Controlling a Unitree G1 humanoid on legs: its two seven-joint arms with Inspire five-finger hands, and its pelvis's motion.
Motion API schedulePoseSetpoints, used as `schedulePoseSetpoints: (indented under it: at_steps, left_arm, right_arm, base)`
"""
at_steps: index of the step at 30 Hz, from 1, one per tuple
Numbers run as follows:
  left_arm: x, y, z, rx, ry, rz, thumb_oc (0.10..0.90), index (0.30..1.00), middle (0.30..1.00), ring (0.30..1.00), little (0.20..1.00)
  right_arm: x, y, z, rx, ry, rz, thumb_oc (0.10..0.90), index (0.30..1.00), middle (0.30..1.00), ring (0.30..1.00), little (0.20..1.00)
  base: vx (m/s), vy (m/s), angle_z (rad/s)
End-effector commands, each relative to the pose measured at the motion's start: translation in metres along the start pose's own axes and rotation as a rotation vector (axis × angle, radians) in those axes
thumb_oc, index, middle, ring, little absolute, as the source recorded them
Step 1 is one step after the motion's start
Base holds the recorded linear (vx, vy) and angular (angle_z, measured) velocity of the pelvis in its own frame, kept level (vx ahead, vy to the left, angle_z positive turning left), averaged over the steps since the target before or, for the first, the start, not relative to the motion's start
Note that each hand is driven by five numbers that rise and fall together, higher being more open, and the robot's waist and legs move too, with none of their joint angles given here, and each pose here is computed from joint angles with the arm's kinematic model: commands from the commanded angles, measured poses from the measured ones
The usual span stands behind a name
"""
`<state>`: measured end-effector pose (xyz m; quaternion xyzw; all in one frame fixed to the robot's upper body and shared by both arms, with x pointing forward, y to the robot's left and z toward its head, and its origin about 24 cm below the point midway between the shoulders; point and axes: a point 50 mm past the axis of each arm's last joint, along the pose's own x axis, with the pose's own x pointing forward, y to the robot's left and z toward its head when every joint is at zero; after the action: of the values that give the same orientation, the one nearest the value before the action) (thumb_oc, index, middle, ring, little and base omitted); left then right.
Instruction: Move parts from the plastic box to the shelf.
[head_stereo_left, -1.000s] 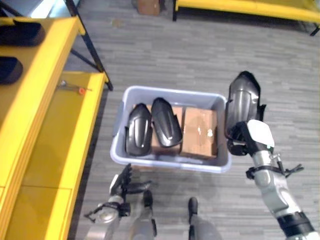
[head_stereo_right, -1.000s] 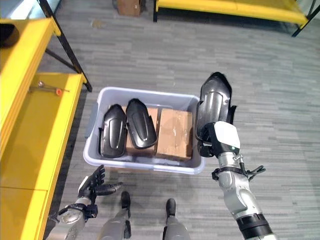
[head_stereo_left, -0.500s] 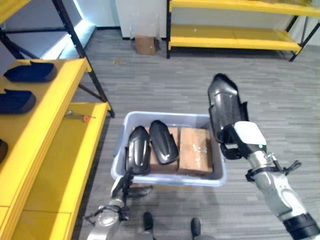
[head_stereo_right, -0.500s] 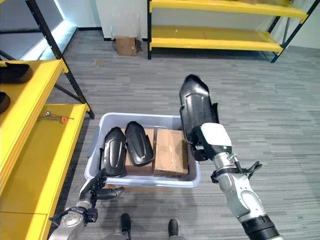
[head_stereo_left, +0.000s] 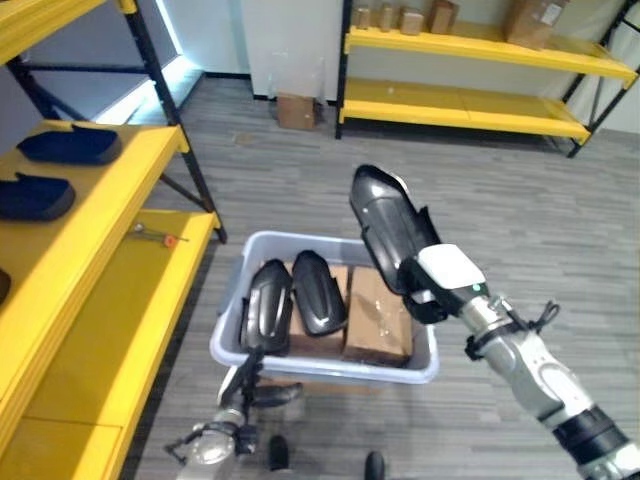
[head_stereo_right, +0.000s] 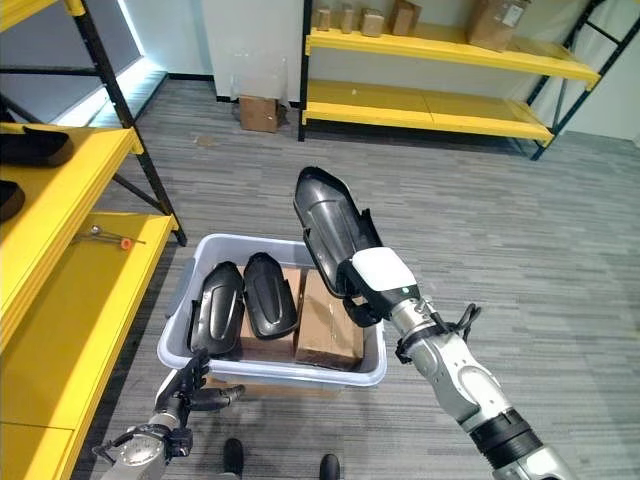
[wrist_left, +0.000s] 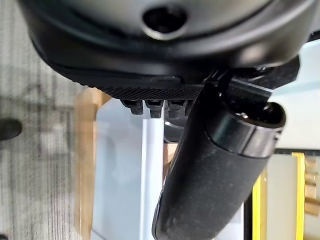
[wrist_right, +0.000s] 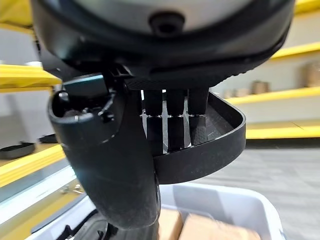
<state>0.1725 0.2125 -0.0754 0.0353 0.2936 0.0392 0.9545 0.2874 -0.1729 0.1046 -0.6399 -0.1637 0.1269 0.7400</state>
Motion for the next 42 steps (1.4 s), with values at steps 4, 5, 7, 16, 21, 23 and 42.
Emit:
schedulePoseSetpoints:
  at_steps: [4,5,7,16,21,23,42]
  left_arm:
    - [0.013,-0.002,0.033,-0.05,-0.141,0.002,0.9,1.0,1.0,1.0,1.0]
    - [0.013,-0.002,0.033,-0.05,-0.141,0.003,0.9,1.0,1.0,1.0,1.0]
    - [0.012,0.002,0.035,-0.07,-0.153,0.018,0.9,1.0,1.0,1.0,1.0]
    - [0.018,-0.009,0.047,-0.074,-0.187,-0.006,0.9,1.0,1.0,1.0,1.0]
    - [0.015,-0.007,0.041,-0.048,-0.172,-0.001,0.9,1.0,1.0,1.0,1.0]
    - [0.014,-0.003,0.041,-0.043,-0.177,0.009,0.9,1.0,1.0,1.0,1.0]
    - [0.008,0.015,0.046,0.014,-0.208,0.061,0.9,1.0,1.0,1.0,1.0]
  right_arm:
    - [0.027,-0.095,0.027,-0.123,-0.177,-0.396,0.4,0.3,0.3,0.3,0.3]
    - [0.027,-0.095,0.027,-0.123,-0.177,-0.396,0.4,0.3,0.3,0.3,0.3]
    - [0.026,-0.095,0.028,-0.125,-0.178,-0.405,0.4,0.3,0.3,0.3,0.3]
    - [0.01,-0.088,0.007,-0.128,-0.068,-0.412,0.4,0.3,0.3,0.3,0.3]
    - [0.0,-0.076,-0.005,-0.114,0.002,-0.369,0.4,0.3,0.3,0.3,0.3]
    - [-0.001,-0.073,-0.006,-0.109,0.008,-0.356,0.4,0.3,0.3,0.3,0.3]
    - [0.021,-0.062,0.023,-0.101,-0.079,-0.299,0.4,0.3,0.3,0.3,0.3]
  base:
    - [-0.13,-0.07,0.47]
    - [-0.08,-0.016,0.72]
    - [-0.11,-0.037,0.61]
    - [-0.01,0.036,0.87]
    - [0.06,0.205,0.96]
    - [0.08,0.236,0.01]
    - [-0.01,0.16,0.17]
